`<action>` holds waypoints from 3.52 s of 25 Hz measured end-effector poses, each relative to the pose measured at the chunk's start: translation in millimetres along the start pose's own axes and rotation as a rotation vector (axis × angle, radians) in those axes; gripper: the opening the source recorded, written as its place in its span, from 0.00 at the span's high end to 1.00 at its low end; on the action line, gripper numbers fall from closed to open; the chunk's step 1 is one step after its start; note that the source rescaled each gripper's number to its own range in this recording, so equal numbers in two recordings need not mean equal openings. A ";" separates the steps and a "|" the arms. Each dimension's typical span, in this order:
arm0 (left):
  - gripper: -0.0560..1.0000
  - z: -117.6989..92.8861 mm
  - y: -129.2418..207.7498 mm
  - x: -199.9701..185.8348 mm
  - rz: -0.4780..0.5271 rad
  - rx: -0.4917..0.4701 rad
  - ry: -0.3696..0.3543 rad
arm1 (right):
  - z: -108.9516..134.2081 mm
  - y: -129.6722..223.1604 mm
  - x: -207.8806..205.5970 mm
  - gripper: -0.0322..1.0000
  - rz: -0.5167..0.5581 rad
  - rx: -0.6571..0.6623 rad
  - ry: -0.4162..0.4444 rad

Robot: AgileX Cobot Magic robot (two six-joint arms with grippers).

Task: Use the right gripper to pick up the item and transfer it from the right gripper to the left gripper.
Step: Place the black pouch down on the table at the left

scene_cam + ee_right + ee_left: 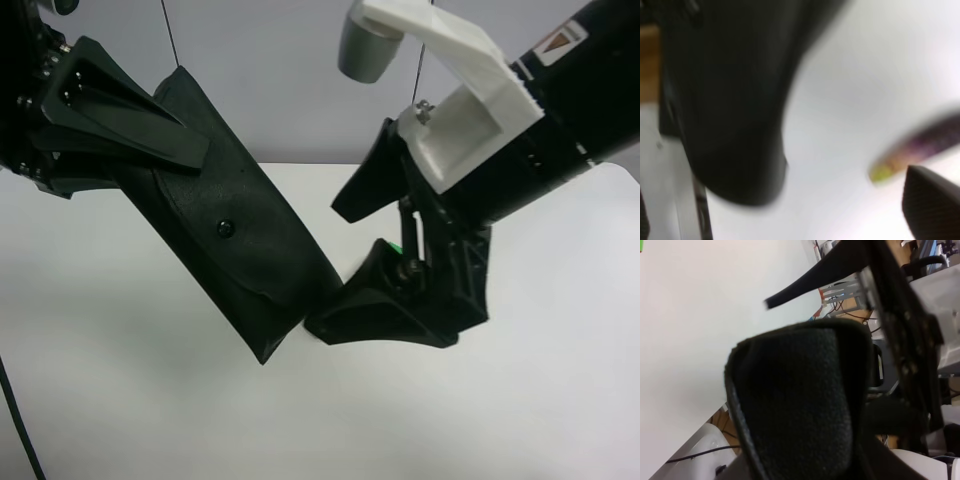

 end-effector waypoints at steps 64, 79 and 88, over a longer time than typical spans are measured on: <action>0.95 25.5 -26.0 -4.7 -0.166 0.085 -0.177 | 68.2 185.6 -124.0 0.00 -0.341 0.552 0.801; 0.95 145.7 -89.7 -46.9 -0.400 -0.048 -0.428 | 68.0 185.8 -124.1 0.00 -0.341 0.555 0.804; 0.95 222.5 -92.9 -50.1 -0.361 -0.120 -0.418 | 68.0 185.8 -124.1 0.00 -0.341 0.555 0.804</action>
Point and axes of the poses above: a point on each arm's last joint axis where the gripper is mounted, x pointing out along that axis toward the gripper, z along the wrist's bending axis when the last joint is at zero, y = z × x, the point moved 6 cm from there along x, pointing out along that axis toward the gripper, and after that the axes turned 4 degrees about -x, right-handed, at the moved point
